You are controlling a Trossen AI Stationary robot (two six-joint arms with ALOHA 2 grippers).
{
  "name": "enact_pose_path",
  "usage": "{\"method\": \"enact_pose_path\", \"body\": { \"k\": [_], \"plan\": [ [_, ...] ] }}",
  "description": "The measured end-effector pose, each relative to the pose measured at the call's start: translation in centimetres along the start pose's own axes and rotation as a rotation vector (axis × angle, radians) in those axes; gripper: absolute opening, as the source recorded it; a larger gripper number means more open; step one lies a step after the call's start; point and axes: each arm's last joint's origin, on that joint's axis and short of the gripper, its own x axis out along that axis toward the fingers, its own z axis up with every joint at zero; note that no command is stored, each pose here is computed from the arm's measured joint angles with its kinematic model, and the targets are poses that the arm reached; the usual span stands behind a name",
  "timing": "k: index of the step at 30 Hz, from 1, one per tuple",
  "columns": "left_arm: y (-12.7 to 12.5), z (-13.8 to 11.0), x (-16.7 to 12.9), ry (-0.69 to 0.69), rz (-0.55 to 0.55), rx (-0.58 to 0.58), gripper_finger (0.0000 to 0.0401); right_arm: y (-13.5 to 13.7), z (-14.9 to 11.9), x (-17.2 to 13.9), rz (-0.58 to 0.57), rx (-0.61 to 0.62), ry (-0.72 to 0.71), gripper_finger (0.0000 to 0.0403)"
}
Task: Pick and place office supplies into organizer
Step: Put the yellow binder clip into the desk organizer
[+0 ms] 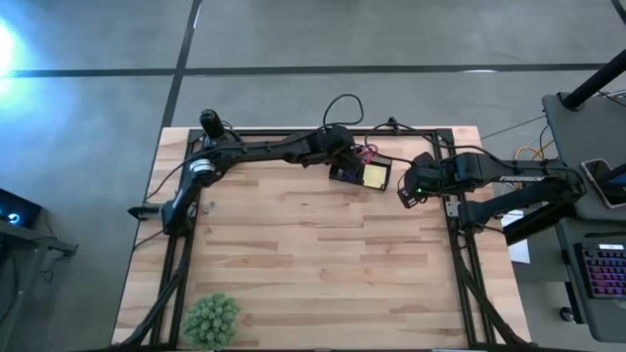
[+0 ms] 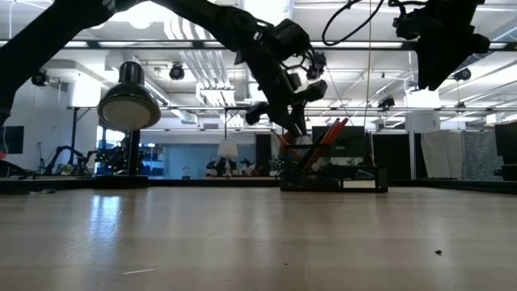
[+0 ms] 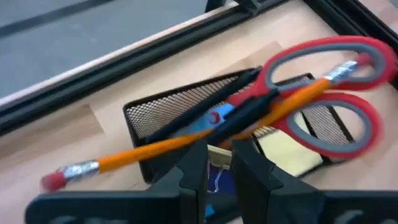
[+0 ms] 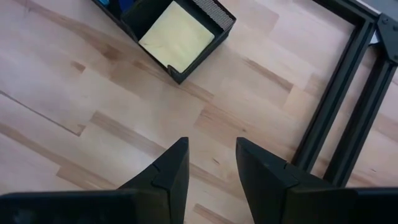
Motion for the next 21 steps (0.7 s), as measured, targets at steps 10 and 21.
{"method": "enact_pose_path", "body": {
  "k": [10, 21],
  "plan": [
    [-3.5, -3.0, -1.5, 0.068, -0.070, 0.154, 0.0043, 0.0, 0.0, 0.0, 0.000, -0.017, 0.000, 0.0123],
    [-1.1, -4.0, 3.1, 0.127, 0.009, 0.089, 0.0042, 0.0, 0.0, 0.0, 0.005, -0.013, 0.006, 0.0123]
  ]
}}
